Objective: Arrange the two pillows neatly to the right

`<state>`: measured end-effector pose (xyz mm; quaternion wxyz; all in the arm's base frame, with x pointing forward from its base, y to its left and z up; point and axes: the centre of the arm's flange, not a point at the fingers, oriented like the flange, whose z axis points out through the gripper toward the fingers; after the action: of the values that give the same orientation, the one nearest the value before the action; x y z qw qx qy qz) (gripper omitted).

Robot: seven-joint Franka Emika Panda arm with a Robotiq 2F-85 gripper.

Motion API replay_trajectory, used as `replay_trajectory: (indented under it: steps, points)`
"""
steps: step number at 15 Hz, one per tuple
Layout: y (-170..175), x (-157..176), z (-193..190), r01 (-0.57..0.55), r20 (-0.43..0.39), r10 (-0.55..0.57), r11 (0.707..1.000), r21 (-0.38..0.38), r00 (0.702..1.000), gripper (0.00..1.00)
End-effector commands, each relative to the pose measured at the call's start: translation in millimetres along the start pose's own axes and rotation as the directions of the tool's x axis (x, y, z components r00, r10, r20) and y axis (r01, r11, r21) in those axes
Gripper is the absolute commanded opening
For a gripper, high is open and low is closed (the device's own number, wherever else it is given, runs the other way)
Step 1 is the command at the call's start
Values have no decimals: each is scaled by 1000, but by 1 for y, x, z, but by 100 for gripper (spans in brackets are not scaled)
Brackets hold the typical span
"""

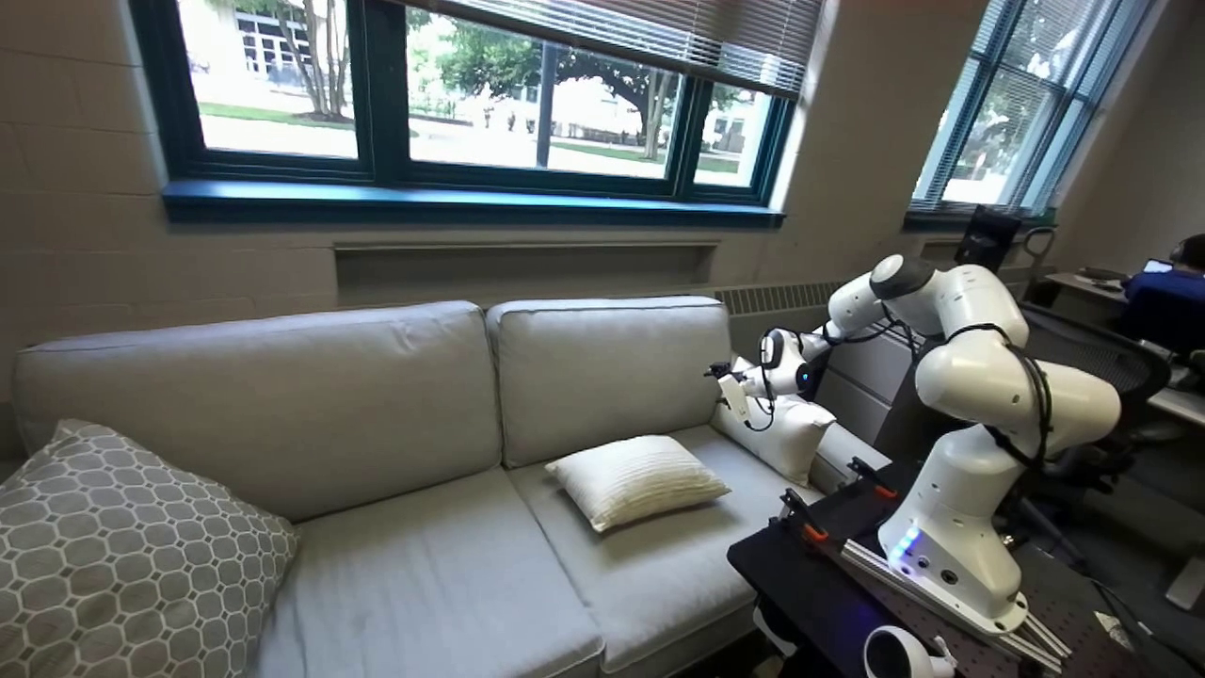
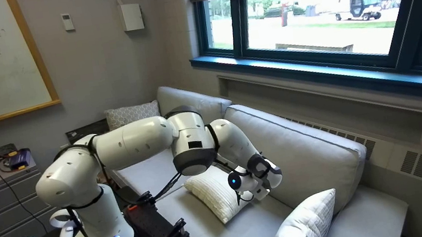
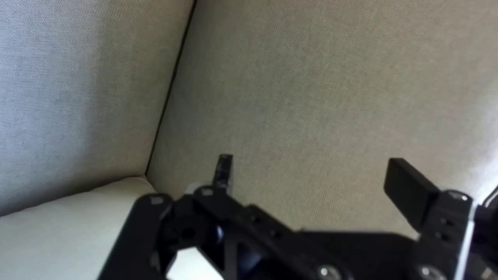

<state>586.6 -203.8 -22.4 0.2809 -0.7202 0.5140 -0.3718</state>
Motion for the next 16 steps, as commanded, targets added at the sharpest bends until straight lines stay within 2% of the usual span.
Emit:
replay_trajectory:
  steps: [1, 3, 7, 13, 16]
  points:
    - [10, 10, -1, -27, -37, 28, 999, 30, 999, 100]
    - [22, 15, 4, -43, -53, 48, 995, 85, 997, 100]
    - [22, -16, 16, -32, -3, 32, 996, 84, 999, 100]
    - [-1, -70, 25, -116, 43, 115, 992, 43, 992, 100]
    - [-5, -80, 27, -177, 64, 179, 984, -31, 982, 100]
